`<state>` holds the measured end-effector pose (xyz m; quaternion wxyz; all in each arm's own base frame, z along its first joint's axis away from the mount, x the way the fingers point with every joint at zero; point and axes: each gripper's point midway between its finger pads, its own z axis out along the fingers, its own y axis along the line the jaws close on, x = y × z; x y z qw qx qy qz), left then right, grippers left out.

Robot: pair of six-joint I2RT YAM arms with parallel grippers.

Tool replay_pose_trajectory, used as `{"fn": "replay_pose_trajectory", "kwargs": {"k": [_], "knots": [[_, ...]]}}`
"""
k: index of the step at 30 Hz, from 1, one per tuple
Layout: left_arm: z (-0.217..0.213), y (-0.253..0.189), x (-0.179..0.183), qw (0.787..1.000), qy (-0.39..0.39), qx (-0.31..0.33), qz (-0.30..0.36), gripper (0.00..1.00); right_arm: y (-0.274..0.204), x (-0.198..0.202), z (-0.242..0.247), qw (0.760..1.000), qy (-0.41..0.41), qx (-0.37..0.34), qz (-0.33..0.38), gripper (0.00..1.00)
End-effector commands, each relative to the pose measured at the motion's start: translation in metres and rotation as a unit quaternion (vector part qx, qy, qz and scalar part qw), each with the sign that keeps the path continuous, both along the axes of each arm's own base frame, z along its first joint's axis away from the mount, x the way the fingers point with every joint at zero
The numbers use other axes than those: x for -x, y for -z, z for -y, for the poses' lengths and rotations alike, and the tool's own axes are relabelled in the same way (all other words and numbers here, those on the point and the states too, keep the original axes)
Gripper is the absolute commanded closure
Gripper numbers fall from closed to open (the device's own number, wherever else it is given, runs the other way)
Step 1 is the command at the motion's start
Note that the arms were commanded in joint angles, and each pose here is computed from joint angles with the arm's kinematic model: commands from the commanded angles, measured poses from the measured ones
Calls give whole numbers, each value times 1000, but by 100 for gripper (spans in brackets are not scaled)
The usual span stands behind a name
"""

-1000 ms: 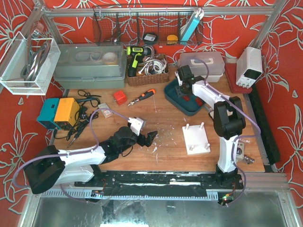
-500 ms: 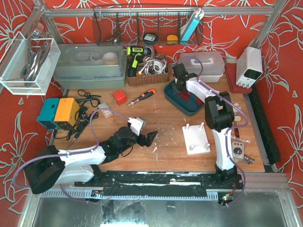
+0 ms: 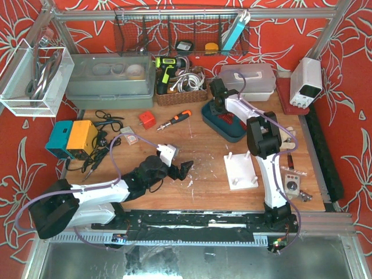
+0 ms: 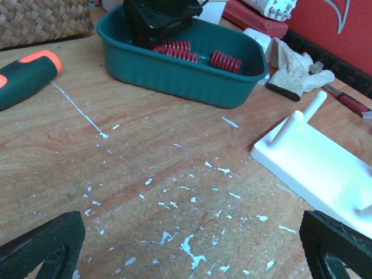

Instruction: Install the large spring

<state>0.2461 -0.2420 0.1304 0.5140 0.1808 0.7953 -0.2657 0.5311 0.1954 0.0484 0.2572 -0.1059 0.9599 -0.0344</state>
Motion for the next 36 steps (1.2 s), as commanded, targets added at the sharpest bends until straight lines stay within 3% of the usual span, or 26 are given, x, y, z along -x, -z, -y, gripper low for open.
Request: {"fn": "replay_pose_trajectory", "kwargs": {"k": [1, 10, 17, 27, 36], "knots": [[1, -10, 0, 1000, 1, 11, 14, 0, 17, 2, 4, 999, 16, 15, -27, 61], [0, -10, 0, 1000, 0, 10, 14, 0, 25, 1, 5, 999, 25, 19, -35, 61], [0, -11, 0, 1000, 0, 12, 17, 0, 16, 1, 7, 999, 21, 24, -29, 78], [7, -6, 3, 1000, 15, 22, 2, 1, -62, 20, 5, 999, 14, -23, 35, 96], [15, -12, 12, 997, 42, 60, -3, 15, -125, 77, -9, 990, -13, -104, 97, 100]]}}
